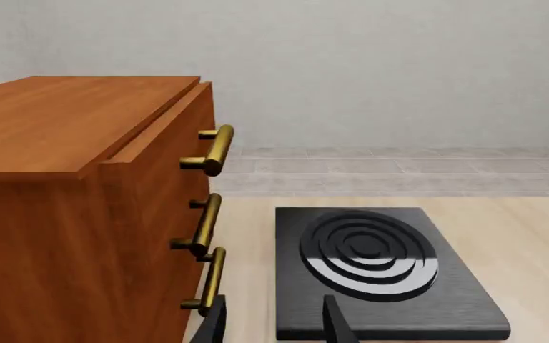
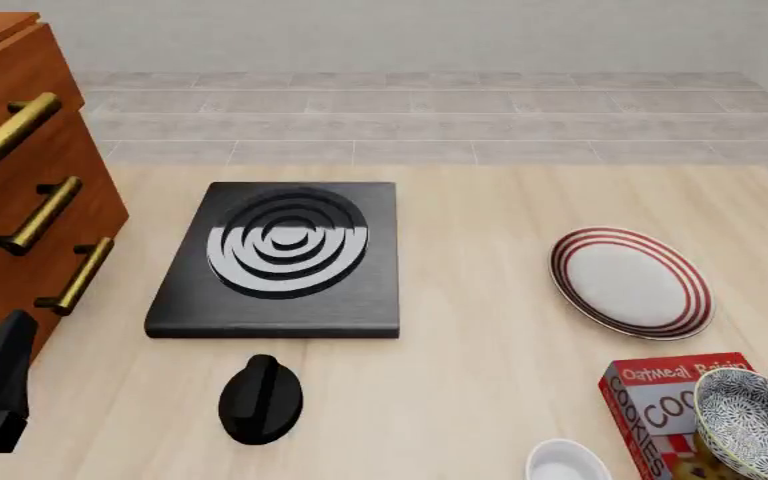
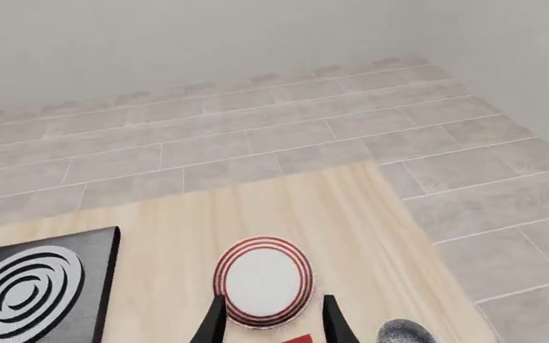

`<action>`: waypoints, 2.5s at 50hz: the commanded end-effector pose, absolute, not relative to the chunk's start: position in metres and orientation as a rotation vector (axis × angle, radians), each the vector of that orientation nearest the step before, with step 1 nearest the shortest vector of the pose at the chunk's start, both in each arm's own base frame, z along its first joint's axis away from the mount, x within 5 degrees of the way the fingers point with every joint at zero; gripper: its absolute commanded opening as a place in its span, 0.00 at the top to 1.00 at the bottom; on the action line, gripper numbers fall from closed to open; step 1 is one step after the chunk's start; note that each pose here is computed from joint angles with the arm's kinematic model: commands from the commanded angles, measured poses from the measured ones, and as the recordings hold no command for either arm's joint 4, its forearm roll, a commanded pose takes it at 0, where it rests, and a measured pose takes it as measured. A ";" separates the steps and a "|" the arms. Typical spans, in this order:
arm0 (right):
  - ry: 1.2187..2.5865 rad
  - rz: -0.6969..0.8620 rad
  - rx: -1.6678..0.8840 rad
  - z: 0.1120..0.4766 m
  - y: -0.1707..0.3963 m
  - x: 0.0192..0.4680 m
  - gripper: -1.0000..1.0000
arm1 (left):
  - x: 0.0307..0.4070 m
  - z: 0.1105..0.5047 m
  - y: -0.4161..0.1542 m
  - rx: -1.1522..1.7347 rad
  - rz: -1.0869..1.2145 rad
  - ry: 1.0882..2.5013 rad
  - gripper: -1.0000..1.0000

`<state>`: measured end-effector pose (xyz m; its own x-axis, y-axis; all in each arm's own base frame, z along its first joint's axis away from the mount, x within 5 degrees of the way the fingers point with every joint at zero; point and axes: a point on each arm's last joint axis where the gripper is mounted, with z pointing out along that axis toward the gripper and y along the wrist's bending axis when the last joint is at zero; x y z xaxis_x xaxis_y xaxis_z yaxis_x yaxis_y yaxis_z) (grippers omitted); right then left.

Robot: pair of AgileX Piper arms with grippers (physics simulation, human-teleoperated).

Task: Pick the akita bowl on the cookies box and place it on the plate.

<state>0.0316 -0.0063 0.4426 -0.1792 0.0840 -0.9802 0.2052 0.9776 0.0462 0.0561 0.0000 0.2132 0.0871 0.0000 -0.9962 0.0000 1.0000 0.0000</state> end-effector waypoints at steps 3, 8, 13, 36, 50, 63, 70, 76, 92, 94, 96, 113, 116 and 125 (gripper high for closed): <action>1.891 -0.128 0.268 0.438 -0.007 0.031 0.00 | 0.056 0.213 0.000 0.000 0.000 1.484 0.00; 1.906 -0.153 0.256 0.441 -0.006 0.025 0.00 | 0.056 0.213 0.000 0.000 0.000 1.484 0.00; 1.924 -0.178 0.272 0.435 -0.007 0.024 0.00 | 0.056 0.213 0.000 0.000 0.000 1.484 0.00; 1.995 -0.205 0.383 0.400 -0.006 0.016 0.00 | 0.056 0.213 0.000 0.000 0.000 1.484 0.00; 2.031 -0.170 0.463 0.364 -0.007 0.019 0.00 | 0.056 0.213 0.000 0.000 0.000 1.484 0.00; 2.032 -0.185 0.528 0.350 -0.011 0.025 0.00 | 0.056 0.213 0.000 0.000 0.000 1.484 0.00; 2.030 -0.188 0.566 0.340 -0.014 0.031 0.00 | 0.056 0.213 0.000 0.000 0.000 1.484 0.00; 2.031 -0.183 0.585 0.333 -0.016 0.035 0.00 | 0.056 0.213 0.000 0.000 0.000 1.484 0.00; 2.050 -0.206 0.617 0.319 -0.021 0.041 0.00 | 0.056 0.213 0.000 0.000 0.000 1.484 0.00; 2.044 -0.205 0.639 0.318 -0.021 0.041 0.00 | 0.056 0.213 0.000 0.000 0.000 1.484 0.00; 2.046 -0.215 0.640 0.316 -0.022 0.041 0.00 | 0.056 0.213 0.000 0.000 0.000 1.484 0.00; 2.060 -0.224 0.685 0.296 -0.027 0.047 0.00 | 0.056 0.213 0.000 0.000 0.000 1.484 0.00; 2.062 -0.224 0.693 0.293 -0.028 0.049 0.00 | 0.056 0.213 0.000 0.000 0.000 1.484 0.00; 2.075 -0.237 0.700 0.285 -0.030 0.050 0.00 | 0.056 0.213 0.000 0.000 0.000 1.484 0.00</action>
<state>0.0479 -0.0272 0.2935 -0.4232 0.3832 -0.8210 0.5509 0.8282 0.1026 0.0561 0.0000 0.2132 0.0871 0.0000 -0.9962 0.0000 1.0000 0.0000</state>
